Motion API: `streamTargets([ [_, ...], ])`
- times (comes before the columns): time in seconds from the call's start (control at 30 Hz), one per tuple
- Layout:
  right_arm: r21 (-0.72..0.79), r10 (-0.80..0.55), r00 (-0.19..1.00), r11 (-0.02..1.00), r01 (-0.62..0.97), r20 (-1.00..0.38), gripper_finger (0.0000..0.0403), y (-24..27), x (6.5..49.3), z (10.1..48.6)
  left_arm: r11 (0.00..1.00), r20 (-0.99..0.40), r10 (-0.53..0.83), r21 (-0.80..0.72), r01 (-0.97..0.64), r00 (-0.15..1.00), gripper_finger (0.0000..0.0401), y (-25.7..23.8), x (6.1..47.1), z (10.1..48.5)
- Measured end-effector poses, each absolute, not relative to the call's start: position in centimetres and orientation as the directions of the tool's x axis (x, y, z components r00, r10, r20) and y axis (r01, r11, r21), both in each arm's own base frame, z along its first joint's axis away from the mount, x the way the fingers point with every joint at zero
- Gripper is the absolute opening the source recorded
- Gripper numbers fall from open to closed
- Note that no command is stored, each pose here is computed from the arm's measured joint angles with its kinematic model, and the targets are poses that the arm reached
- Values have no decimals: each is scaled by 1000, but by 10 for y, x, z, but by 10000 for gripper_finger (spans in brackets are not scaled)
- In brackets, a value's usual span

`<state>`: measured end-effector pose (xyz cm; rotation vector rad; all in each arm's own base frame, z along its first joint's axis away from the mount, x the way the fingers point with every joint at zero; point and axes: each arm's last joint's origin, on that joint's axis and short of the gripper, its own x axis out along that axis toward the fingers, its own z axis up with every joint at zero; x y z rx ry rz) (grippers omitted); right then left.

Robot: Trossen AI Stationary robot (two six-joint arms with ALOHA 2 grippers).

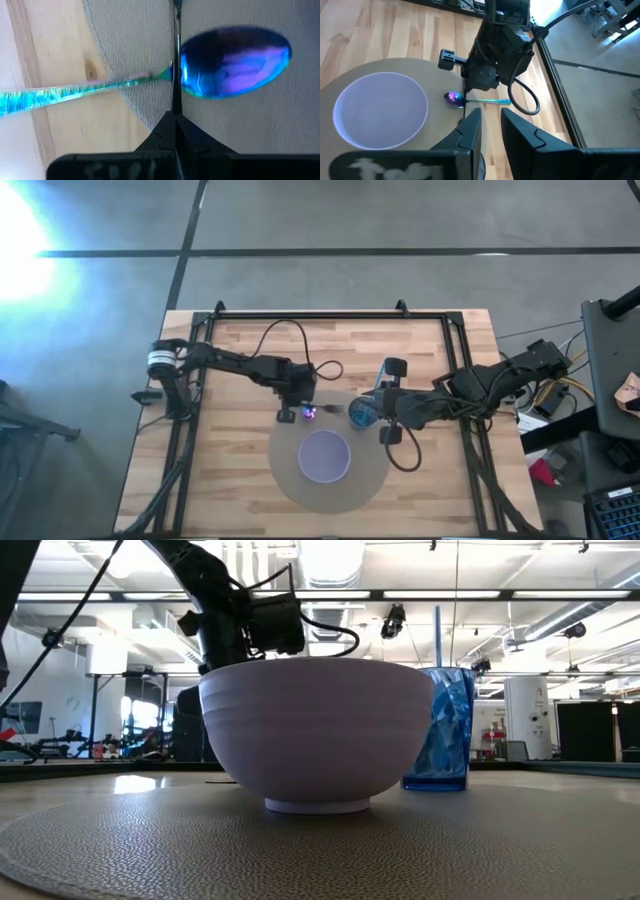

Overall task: Pick & Place Utensil
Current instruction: Put the fork into the bowl

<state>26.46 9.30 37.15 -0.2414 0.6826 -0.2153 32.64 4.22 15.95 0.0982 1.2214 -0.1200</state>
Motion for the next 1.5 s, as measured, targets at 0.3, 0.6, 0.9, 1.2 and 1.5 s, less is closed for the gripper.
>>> streamTargets([
  [0.3,-289,-274,756,950,117,-595,68,93,265,371,982,-919,3,77,173,393,0,44,325,175],
  [0.6,-276,-278,743,952,129,-609,68,92,263,370,927,-895,18,183,329,446,1,45,333,189],
  [0.9,-264,-277,726,955,135,-630,68,92,261,368,886,-878,64,269,378,475,78,47,339,200],
  [1.2,-276,-283,712,953,130,-643,68,91,260,366,939,-838,69,237,249,541,188,49,349,217],
  [1.5,-280,-290,694,951,132,-659,68,91,258,365,844,-869,67,311,436,491,190,52,345,214],
])
